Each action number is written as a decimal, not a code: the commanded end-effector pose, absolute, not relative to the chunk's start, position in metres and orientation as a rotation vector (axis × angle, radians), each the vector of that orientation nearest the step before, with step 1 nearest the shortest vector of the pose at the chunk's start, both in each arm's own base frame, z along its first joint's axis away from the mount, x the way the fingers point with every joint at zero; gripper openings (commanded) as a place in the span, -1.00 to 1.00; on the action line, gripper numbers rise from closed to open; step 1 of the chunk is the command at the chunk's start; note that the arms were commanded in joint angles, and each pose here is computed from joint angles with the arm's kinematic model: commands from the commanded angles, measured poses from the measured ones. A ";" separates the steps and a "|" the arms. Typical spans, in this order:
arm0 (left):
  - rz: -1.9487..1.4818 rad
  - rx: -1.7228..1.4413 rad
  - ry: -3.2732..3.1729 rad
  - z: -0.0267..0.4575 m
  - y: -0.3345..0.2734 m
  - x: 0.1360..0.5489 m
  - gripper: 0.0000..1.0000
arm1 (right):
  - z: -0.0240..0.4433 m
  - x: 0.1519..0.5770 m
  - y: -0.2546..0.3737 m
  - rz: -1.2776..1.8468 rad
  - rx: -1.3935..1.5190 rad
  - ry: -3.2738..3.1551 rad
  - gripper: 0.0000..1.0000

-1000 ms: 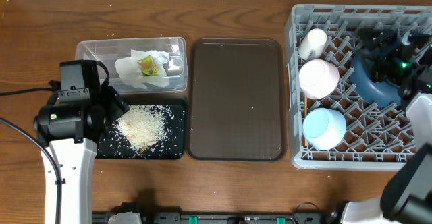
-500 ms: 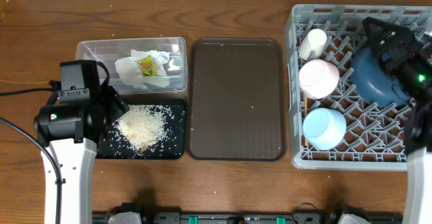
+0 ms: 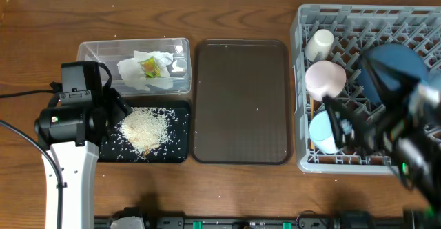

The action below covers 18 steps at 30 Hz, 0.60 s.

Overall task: Sort waste into correct bins and load items into the dishwasher rack
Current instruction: 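Open the right gripper and withdraw it toward the rack front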

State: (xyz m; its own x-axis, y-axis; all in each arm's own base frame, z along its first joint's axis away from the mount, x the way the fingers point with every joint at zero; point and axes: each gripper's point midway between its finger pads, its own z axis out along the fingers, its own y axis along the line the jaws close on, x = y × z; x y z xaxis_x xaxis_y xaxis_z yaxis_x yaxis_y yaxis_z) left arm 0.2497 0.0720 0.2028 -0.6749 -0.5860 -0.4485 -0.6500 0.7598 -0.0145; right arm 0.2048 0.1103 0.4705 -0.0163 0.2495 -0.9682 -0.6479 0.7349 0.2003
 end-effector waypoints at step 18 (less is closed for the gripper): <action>0.212 -0.944 2.499 0.210 0.075 0.251 0.82 | 0.417 0.159 0.041 0.312 -0.101 1.103 0.99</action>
